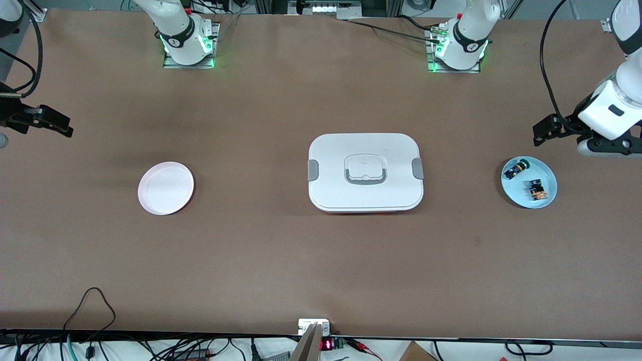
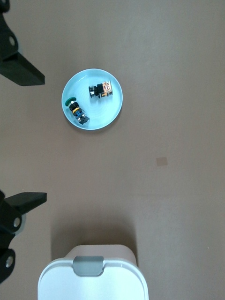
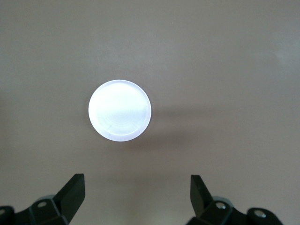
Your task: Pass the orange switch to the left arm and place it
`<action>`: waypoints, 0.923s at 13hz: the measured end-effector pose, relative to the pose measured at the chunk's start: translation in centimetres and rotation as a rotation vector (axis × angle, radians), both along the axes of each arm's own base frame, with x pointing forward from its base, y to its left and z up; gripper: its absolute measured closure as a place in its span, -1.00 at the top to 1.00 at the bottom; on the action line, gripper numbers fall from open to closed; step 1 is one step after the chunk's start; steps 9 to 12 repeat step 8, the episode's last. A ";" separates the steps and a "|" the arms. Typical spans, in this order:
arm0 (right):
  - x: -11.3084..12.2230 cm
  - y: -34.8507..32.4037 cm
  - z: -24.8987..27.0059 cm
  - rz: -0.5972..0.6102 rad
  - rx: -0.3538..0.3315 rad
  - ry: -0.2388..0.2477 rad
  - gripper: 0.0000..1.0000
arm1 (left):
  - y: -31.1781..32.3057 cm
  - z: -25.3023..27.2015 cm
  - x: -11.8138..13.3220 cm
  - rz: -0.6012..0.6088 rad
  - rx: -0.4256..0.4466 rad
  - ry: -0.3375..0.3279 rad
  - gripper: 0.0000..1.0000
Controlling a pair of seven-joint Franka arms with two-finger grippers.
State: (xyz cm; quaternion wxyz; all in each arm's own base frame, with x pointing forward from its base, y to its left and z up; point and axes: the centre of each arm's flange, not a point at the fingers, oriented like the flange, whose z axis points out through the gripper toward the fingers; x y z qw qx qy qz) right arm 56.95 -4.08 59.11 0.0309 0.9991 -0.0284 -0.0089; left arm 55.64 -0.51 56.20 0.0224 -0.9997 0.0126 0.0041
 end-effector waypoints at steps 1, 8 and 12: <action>0.0 0.0 0.4 0.001 0.000 -0.008 1.00 | -0.1 0.2 -0.2 0.002 -0.009 0.006 1.00; 0.0 1.0 0.7 0.019 0.001 -0.003 1.00 | -0.3 0.9 -0.2 0.011 -0.041 0.006 1.00; 0.0 1.0 0.7 0.019 0.001 -0.003 1.00 | -0.3 0.9 -0.2 0.011 -0.041 0.006 1.00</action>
